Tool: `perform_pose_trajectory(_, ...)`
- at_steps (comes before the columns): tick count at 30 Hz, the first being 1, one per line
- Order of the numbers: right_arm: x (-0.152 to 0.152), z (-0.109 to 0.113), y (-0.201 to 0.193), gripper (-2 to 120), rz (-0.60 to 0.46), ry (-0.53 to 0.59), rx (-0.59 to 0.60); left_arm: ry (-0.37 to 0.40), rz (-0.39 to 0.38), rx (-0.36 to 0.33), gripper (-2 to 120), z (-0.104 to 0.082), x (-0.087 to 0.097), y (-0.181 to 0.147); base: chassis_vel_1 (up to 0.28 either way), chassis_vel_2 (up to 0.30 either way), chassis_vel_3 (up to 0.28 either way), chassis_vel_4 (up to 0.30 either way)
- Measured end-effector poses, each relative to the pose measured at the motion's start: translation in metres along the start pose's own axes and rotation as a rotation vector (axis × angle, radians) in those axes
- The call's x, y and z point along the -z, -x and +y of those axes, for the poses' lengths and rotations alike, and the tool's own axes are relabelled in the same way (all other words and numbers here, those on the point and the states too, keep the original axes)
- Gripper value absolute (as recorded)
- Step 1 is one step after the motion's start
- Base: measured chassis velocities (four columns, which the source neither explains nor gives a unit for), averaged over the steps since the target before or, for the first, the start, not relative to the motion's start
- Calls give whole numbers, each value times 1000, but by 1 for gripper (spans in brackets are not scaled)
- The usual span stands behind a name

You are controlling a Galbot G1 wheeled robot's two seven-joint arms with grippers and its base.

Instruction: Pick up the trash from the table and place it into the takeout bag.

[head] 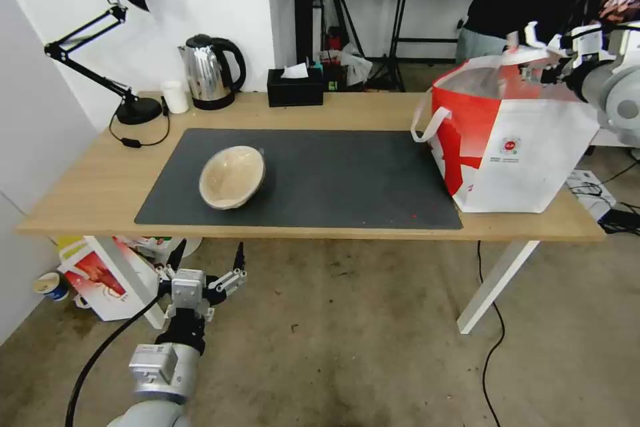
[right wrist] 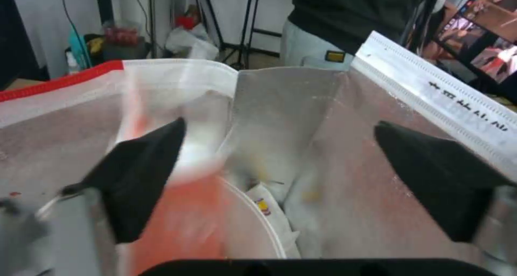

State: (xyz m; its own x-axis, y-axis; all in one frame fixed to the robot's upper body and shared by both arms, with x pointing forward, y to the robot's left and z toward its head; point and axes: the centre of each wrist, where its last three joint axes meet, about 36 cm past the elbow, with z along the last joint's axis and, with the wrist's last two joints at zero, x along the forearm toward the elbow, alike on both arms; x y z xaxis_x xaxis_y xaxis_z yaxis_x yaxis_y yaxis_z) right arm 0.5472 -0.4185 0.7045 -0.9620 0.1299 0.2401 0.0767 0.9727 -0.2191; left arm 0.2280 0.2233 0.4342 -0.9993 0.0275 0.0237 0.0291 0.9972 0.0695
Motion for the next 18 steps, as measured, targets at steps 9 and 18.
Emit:
perform_pose_trajectory(9, 1, -4, -5, 100, -9, -17, -11, 0, 0, 0, 100, 0, 0, 0, 0, 0, 0, 0)
perform_pose_trajectory(18, 3, -3, -8, 100, -21, -23, -7, 0, 0, 0, 100, 0, 0, 0, 0, 0, 0, 0)
